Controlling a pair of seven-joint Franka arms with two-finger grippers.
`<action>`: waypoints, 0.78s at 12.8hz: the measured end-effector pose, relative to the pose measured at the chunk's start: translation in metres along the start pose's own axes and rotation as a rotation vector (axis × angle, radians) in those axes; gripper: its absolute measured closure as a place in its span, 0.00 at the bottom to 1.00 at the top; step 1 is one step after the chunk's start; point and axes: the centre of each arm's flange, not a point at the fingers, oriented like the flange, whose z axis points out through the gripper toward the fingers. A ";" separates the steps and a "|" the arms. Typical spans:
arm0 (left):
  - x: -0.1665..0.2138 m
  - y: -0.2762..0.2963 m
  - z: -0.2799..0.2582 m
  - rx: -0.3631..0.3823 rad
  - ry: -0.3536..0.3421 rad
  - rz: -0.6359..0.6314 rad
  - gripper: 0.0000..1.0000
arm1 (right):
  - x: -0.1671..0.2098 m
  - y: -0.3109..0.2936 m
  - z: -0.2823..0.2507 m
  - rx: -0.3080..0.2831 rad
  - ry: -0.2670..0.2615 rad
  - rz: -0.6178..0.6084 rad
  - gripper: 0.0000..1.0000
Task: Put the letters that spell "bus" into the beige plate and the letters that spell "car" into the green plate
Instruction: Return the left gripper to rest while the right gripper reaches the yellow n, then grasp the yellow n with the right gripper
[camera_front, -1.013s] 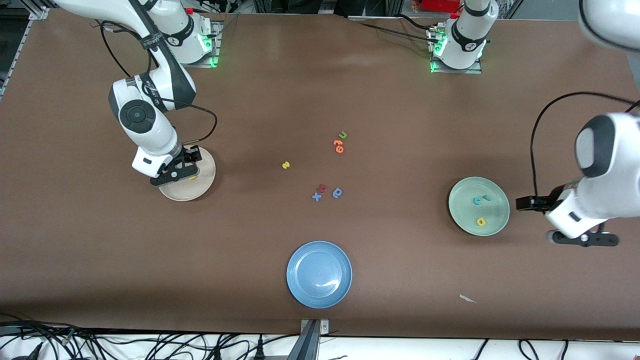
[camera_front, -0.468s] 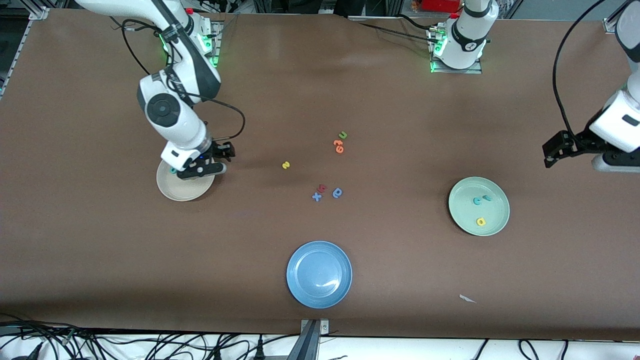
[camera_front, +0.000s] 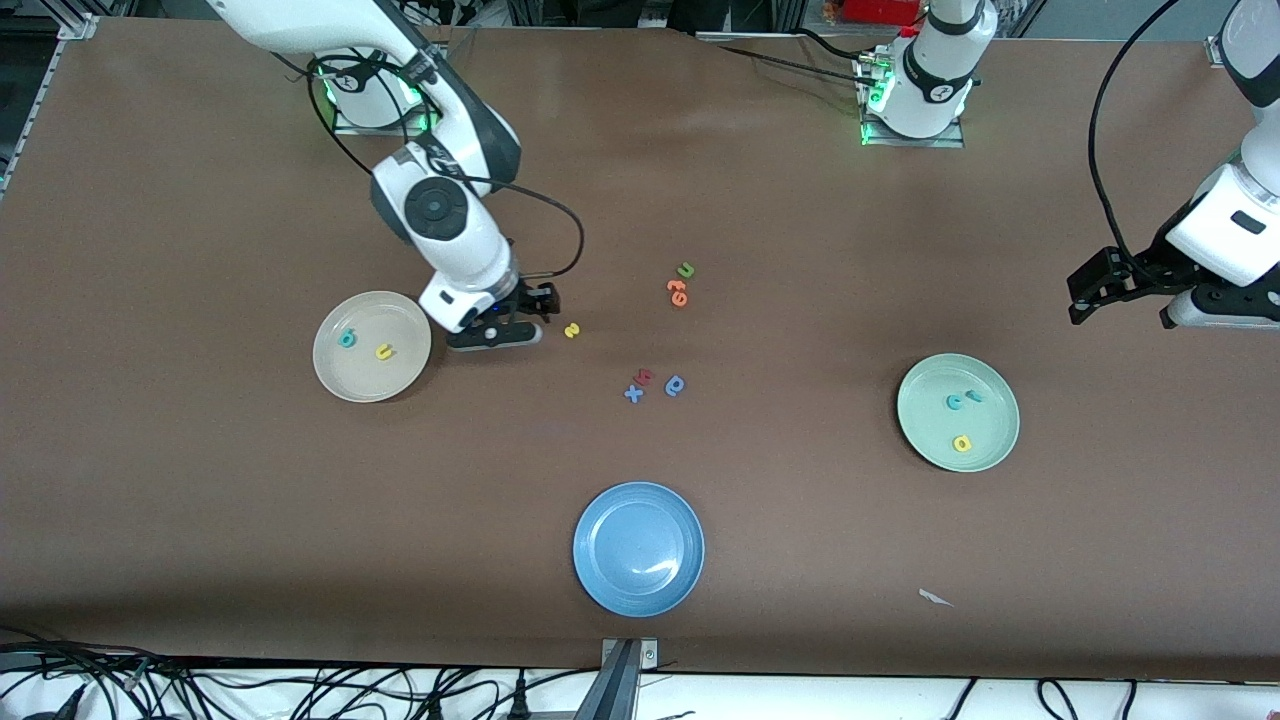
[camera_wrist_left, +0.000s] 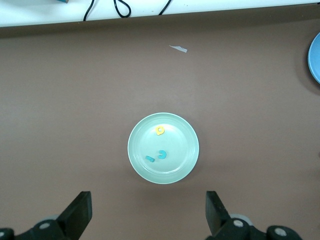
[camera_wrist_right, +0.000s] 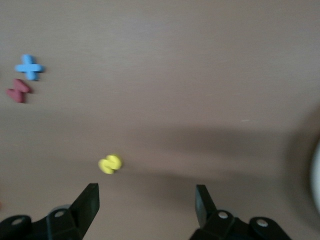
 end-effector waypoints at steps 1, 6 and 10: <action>0.000 -0.002 0.005 -0.002 -0.009 -0.004 0.00 | -0.002 -0.010 0.009 0.006 0.009 0.009 0.14; 0.001 -0.010 0.013 -0.001 -0.030 -0.018 0.00 | -0.013 -0.037 0.054 -0.036 0.049 0.036 0.14; 0.000 -0.015 0.014 0.000 -0.039 -0.026 0.00 | -0.022 -0.057 0.079 -0.055 0.071 0.043 0.14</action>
